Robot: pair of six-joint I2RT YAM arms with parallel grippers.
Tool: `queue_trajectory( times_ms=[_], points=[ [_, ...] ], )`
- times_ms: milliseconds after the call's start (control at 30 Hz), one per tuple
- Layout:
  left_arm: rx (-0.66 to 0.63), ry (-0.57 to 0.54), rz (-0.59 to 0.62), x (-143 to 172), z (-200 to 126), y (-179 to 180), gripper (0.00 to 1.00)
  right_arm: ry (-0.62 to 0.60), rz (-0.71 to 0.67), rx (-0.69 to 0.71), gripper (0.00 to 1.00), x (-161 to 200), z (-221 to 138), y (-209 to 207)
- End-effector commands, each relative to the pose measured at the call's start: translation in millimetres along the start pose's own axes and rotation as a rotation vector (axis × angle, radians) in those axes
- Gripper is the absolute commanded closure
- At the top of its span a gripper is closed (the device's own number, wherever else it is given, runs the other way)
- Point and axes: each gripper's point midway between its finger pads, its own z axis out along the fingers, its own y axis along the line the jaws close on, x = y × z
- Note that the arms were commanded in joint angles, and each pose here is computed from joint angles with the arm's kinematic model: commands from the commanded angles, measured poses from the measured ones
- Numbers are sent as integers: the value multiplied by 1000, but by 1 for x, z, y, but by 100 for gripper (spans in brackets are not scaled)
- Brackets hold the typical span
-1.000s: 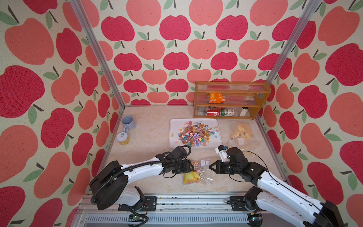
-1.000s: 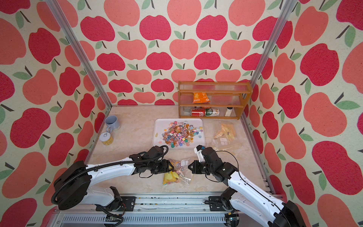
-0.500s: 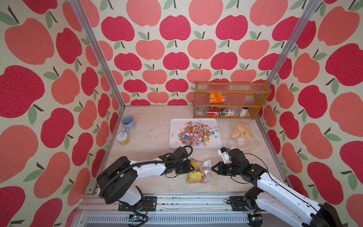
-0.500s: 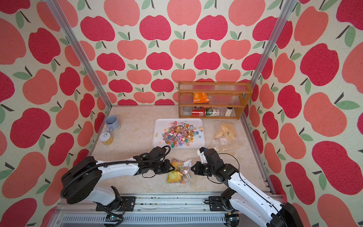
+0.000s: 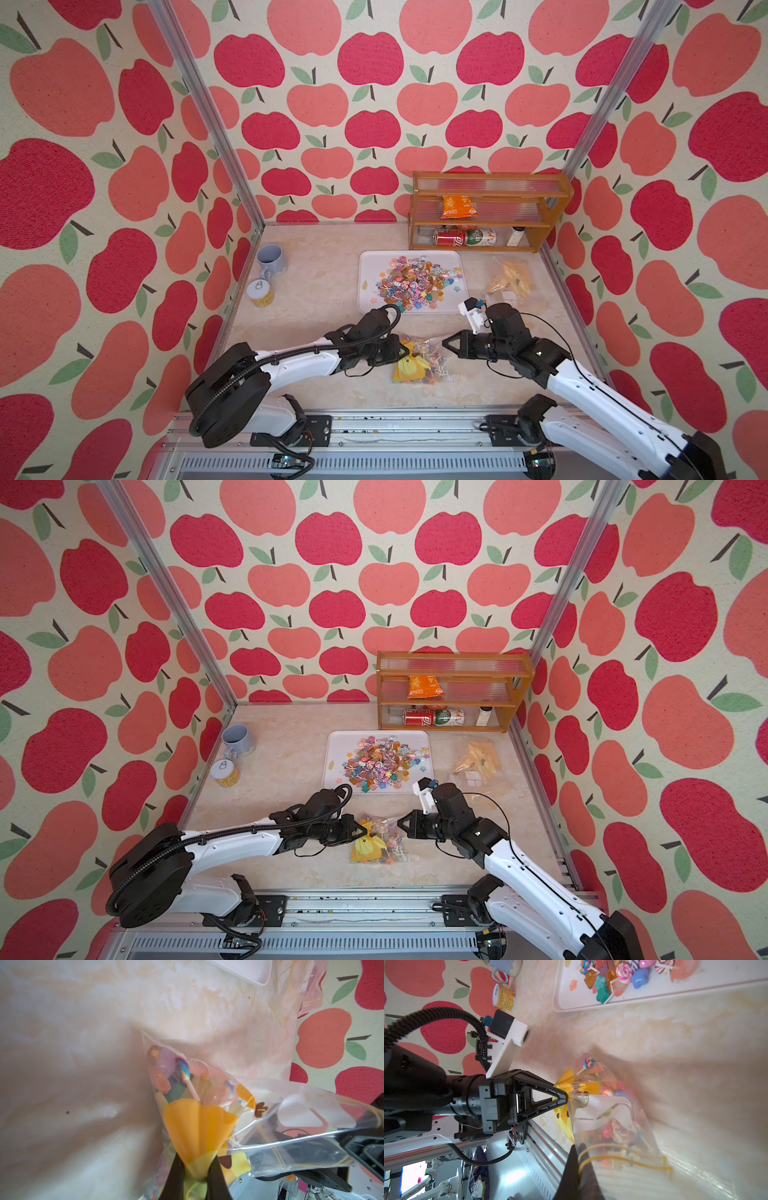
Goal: Pour candies out of the ziploc bag
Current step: 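Pick up the ziploc bag from the center of the board, then pour the candies out of the ziploc bag onto the tray.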
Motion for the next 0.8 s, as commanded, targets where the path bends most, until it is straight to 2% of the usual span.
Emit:
queue_trajectory(
  times_ms=[0,300,567,767],
  points=[
    [-40,-41,-10,-11,-8,17,100,-21,-76,-37,100,-21,-5,23],
    [-29,-73,-17,-32,-25,23,100,-19,-131,-68,100,-54,5,49],
    [5,-140,-28,-69,-51,16,100,-4,-211,-63,100,-93,17,72],
    [24,-186,-48,-103,-71,17,100,-14,-225,-65,100,-129,23,75]
  ],
)
